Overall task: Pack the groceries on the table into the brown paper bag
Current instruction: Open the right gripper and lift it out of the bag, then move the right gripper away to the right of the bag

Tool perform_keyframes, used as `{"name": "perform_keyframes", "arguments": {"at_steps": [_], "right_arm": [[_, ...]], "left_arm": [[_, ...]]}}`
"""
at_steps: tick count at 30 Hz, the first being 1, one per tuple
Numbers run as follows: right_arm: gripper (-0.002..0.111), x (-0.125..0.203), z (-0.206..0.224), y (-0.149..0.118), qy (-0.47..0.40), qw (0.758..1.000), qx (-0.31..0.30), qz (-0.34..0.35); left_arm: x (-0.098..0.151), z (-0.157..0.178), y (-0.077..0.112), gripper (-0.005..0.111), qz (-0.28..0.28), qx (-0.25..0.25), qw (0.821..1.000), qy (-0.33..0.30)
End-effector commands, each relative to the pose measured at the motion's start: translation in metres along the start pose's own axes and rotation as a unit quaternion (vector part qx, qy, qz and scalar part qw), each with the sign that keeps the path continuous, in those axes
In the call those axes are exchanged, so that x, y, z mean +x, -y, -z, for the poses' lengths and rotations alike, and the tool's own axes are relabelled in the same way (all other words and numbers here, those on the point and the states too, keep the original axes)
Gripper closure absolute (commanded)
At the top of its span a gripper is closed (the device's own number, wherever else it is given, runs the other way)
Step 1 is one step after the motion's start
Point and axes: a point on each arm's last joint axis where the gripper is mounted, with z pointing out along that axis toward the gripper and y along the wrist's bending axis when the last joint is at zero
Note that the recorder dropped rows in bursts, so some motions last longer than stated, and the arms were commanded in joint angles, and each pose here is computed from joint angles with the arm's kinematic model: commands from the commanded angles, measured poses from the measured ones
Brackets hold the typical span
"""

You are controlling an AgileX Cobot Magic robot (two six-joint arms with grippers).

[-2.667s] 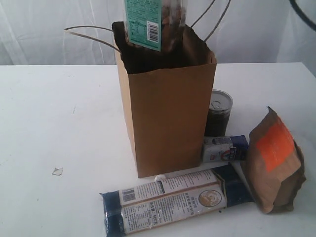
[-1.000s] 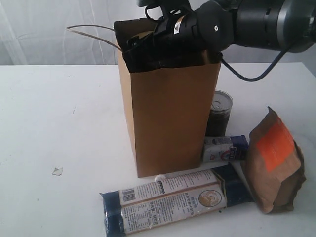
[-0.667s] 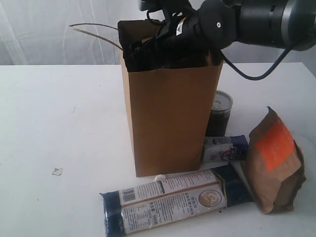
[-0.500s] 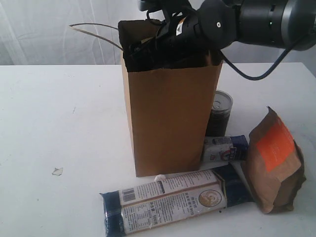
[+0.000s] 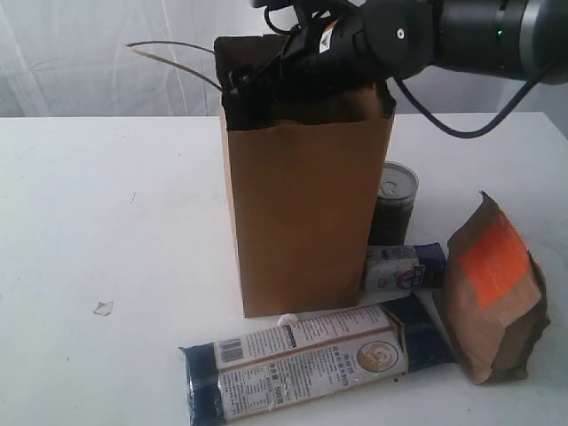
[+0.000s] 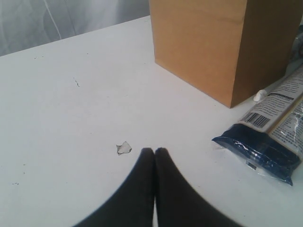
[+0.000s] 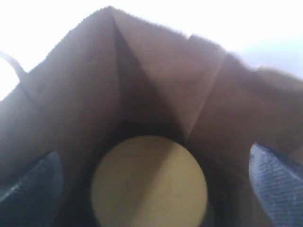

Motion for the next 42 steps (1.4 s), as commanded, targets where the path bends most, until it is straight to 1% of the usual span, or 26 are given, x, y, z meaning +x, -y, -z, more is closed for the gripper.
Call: {"name": "perform_keyframes", "arguments": {"at_steps": [1, 8, 16, 18, 21, 28, 30, 35, 42], "right_arm": [[0.008, -0.015, 0.024, 0.004, 0.032, 0.999, 0.006, 0.002], [0.008, -0.034, 0.065, 0.006, 0.071, 0.997, 0.009, -0.003], [0.009, -0.046, 0.128, 0.009, 0.078, 0.997, 0.013, -0.005], [0.012, -0.048, 0.145, 0.009, 0.081, 0.997, 0.017, -0.002], [0.02, -0.049, 0.173, 0.011, 0.085, 0.996, 0.026, 0.007], [0.047, -0.046, 0.239, 0.015, 0.103, 0.993, 0.051, 0.022], [0.051, -0.043, 0.256, 0.015, 0.104, 0.993, 0.053, 0.02], [0.052, -0.029, 0.295, 0.016, 0.088, 0.994, 0.06, 0.017], [0.052, -0.003, 0.342, 0.024, 0.045, 0.993, 0.108, 0.028]], "left_arm": [[0.001, 0.0, 0.0, 0.107, 0.005, 0.001, 1.0, -0.002], [0.001, 0.0, 0.0, 0.107, 0.005, 0.001, 1.0, -0.002], [0.001, 0.0, 0.0, 0.107, 0.005, 0.001, 1.0, -0.002], [0.001, 0.0, 0.0, 0.107, 0.005, 0.001, 1.0, -0.002], [0.001, 0.0, 0.0, 0.107, 0.005, 0.001, 1.0, -0.002], [0.001, 0.0, 0.0, 0.107, 0.005, 0.001, 1.0, -0.002], [0.001, 0.0, 0.0, 0.107, 0.005, 0.001, 1.0, -0.002], [0.001, 0.0, 0.0, 0.107, 0.005, 0.001, 1.0, -0.002], [0.001, 0.0, 0.0, 0.107, 0.005, 0.001, 1.0, -0.002]]}}
